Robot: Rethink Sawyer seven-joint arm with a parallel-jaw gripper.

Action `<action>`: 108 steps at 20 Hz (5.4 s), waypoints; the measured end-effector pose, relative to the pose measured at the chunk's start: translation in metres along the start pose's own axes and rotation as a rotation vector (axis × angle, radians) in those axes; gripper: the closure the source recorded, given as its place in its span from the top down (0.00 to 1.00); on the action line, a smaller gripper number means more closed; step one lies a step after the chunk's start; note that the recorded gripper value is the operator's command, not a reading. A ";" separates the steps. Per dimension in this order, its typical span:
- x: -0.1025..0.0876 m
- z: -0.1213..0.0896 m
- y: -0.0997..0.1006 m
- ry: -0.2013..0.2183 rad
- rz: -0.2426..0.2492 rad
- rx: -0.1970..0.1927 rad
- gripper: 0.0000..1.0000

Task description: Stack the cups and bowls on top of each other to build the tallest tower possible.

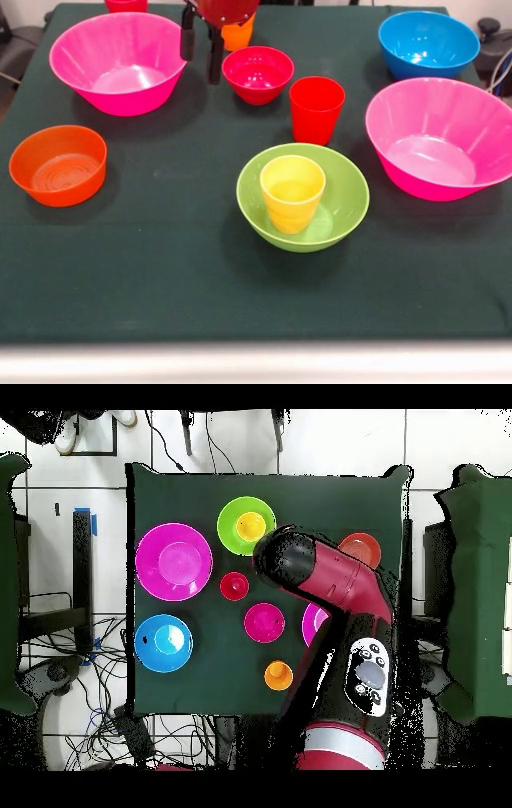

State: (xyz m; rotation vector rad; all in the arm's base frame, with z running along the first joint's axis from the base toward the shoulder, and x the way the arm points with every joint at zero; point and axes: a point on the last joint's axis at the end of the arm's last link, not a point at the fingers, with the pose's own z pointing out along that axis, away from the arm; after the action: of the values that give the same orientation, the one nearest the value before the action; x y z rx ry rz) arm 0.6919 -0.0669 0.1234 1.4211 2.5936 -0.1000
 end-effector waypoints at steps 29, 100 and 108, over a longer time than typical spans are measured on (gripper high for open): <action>-0.071 -0.005 -0.015 0.128 -0.110 0.039 1.00; -0.158 0.043 -0.051 0.114 -0.113 0.048 1.00; -0.201 0.089 -0.023 0.087 -0.172 -0.046 1.00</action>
State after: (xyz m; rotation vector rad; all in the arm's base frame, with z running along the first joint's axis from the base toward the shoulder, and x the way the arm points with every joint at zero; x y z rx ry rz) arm 0.7895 -0.2588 0.0742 1.2118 2.7661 -0.0020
